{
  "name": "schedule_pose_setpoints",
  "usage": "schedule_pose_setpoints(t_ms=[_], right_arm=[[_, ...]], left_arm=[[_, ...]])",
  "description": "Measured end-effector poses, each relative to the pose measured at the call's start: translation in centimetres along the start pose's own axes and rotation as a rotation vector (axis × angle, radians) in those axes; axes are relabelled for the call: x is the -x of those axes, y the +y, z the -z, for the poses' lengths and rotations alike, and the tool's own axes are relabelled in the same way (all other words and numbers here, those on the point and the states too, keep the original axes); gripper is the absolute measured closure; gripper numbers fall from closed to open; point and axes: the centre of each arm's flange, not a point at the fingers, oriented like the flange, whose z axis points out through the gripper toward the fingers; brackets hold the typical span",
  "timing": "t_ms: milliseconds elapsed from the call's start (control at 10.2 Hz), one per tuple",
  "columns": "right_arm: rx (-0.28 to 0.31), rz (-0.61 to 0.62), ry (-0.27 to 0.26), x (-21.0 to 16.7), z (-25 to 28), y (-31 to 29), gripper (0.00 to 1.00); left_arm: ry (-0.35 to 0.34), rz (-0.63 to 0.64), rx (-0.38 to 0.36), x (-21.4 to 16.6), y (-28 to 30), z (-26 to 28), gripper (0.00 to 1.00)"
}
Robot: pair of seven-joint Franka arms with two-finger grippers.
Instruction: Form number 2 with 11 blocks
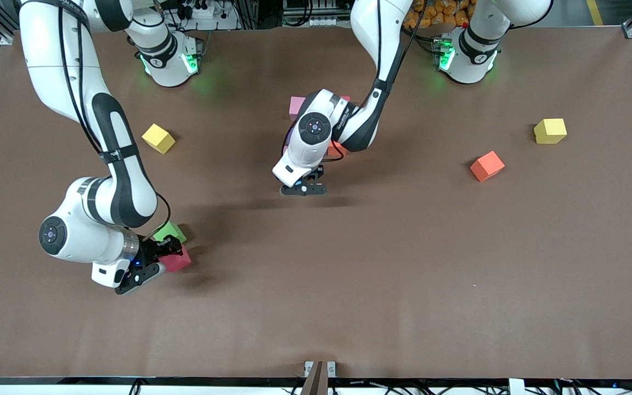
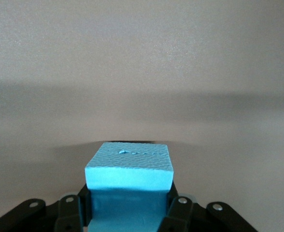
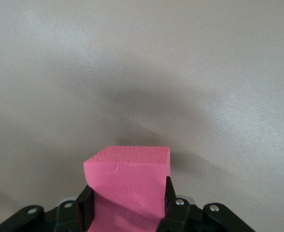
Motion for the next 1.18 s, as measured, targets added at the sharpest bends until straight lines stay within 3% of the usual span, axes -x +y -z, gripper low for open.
schedule_pose_setpoints(t_ms=[490, 685, 783, 881, 1175], right_arm=[[0.0, 0.0, 0.0, 0.0, 0.0, 0.0, 0.44], [0.0, 0.0, 0.0, 0.0, 0.0, 0.0, 0.44], [0.0, 0.0, 0.0, 0.0, 0.0, 0.0, 0.44], [0.0, 0.0, 0.0, 0.0, 0.0, 0.0, 0.44], [0.0, 0.0, 0.0, 0.0, 0.0, 0.01, 0.44]], left_arm=[[-0.001, 0.001, -0.002, 0.0, -0.05, -0.13, 0.44], [0.001, -0.013, -0.011, 0.26, 0.09, -0.3, 0.22], [0.004, -0.022, -0.016, 0.41, 0.23, -0.31, 0.06], [0.005, -0.024, -0.014, 0.46, 0.34, -0.25, 0.0], [0.013, -0.028, -0.001, 0.38, 0.87, 0.47, 0.0]])
